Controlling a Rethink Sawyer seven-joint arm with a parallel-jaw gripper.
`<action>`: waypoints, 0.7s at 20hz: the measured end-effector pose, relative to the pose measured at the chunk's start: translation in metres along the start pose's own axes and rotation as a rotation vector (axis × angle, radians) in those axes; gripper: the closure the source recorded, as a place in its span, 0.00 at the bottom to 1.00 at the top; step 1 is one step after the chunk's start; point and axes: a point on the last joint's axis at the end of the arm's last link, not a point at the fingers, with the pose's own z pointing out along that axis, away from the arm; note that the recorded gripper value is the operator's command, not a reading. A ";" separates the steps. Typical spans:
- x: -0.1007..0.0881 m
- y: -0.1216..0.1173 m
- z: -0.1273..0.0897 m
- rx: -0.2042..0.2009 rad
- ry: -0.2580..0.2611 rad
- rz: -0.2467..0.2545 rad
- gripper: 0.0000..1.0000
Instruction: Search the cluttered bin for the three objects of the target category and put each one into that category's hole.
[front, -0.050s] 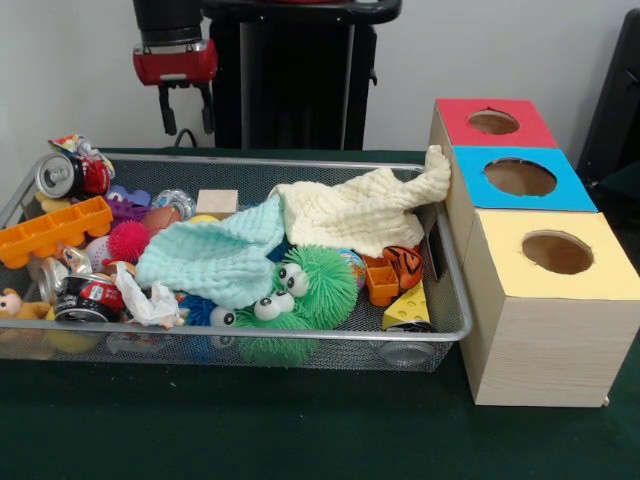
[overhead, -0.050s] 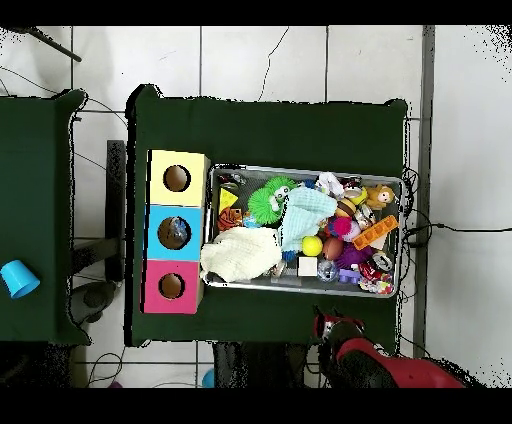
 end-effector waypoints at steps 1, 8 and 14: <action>-0.003 -0.003 0.001 0.006 -0.001 -0.001 0.00; -0.024 0.001 0.008 0.022 -0.023 -0.046 0.00; -0.035 0.009 0.020 0.023 -0.025 -0.077 0.00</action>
